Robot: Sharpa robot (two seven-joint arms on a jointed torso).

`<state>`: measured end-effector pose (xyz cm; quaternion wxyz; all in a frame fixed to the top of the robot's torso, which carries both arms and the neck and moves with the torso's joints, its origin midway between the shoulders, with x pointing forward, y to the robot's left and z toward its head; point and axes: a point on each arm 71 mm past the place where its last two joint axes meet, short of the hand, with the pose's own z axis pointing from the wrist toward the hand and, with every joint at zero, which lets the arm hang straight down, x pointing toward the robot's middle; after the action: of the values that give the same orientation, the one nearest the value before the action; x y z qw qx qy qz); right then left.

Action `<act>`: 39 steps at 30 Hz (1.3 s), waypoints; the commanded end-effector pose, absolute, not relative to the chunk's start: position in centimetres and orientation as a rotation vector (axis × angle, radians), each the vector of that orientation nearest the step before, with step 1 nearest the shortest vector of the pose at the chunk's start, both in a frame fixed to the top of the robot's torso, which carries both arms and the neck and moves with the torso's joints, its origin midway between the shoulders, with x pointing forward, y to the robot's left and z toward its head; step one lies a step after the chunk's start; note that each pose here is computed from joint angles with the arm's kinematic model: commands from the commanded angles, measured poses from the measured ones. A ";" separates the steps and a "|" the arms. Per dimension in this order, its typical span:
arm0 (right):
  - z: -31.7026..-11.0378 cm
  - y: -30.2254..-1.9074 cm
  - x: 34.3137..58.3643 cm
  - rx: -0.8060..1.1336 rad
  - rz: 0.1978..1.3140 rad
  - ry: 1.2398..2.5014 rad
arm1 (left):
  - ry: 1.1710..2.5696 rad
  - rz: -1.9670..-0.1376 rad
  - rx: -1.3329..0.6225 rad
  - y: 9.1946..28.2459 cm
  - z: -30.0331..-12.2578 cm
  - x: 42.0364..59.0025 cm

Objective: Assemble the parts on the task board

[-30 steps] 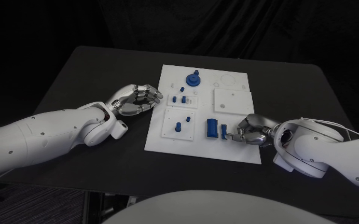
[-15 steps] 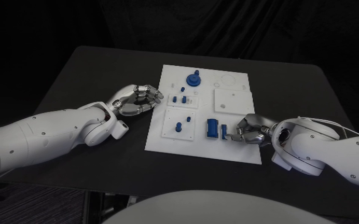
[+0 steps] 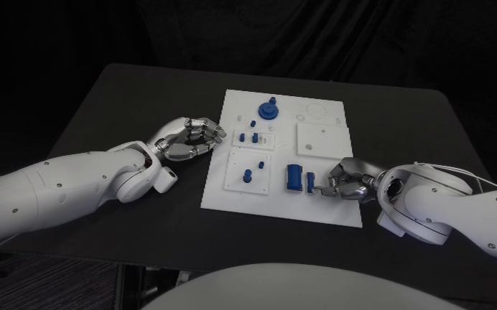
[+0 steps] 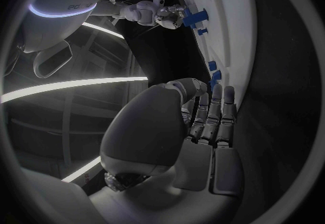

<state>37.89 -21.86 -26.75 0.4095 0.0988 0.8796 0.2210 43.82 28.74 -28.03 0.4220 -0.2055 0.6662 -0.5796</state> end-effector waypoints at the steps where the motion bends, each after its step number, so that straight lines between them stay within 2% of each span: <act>1: -25.6 -22.0 37.9 0.264 0.635 2.068 | 1.614 -1.474 -0.490 28.7 -27.6 43.5; 8: -22.6 -22.7 38.3 0.200 0.726 1.858 | 1.531 -1.447 -0.460 29.2 -26.8 43.1; 14: -20.4 -23.1 39.5 0.139 0.740 1.738 | 1.447 -1.436 -0.407 29.4 -26.1 43.2; 22: -19.5 -23.5 41.0 0.063 0.709 1.639 | 1.406 -1.391 -0.295 29.6 -26.0 44.6; 26: -19.5 -24.0 41.9 0.075 0.704 1.602 | 1.395 -1.418 -0.355 29.1 -26.2 45.6; 31: -19.6 -25.0 43.2 0.130 0.709 1.552 | 1.371 -1.511 -0.505 27.6 -26.7 47.1; 35: -19.6 -25.6 44.1 0.201 0.752 1.500 | 1.335 -1.600 -0.665 26.4 -27.0 47.9; 39: -19.6 -26.0 44.6 0.241 0.790 1.442 | 1.315 -1.645 -0.733 25.6 -27.1 48.3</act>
<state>44.55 -25.68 -20.12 0.6546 0.0789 0.6806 0.3196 48.30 25.51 -28.61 0.4451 -0.2866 0.6180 -0.5812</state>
